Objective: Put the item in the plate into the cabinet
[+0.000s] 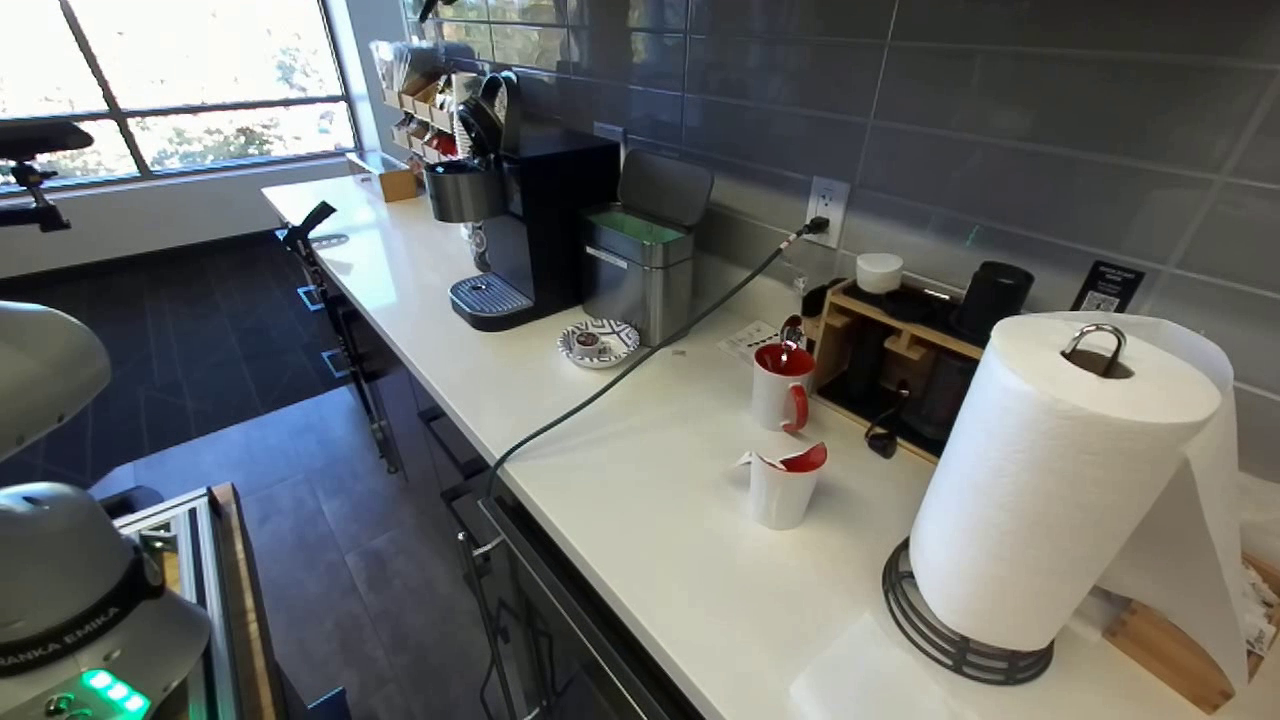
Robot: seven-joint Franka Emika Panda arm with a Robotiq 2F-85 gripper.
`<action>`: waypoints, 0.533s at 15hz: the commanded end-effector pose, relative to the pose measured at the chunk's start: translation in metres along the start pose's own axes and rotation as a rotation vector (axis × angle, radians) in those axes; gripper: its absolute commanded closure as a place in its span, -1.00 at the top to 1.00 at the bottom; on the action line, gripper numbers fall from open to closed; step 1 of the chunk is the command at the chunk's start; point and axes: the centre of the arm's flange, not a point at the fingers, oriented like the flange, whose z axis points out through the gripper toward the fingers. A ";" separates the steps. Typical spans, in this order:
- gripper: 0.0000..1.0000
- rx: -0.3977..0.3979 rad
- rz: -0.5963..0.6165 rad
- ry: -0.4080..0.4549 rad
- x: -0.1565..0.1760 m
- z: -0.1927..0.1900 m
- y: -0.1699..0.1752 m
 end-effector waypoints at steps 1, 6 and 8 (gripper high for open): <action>-1.00 0.124 0.046 -0.049 0.056 0.048 -0.015; -1.00 0.303 0.049 -0.067 0.097 0.100 -0.042; -1.00 0.369 0.061 -0.053 0.109 0.109 -0.051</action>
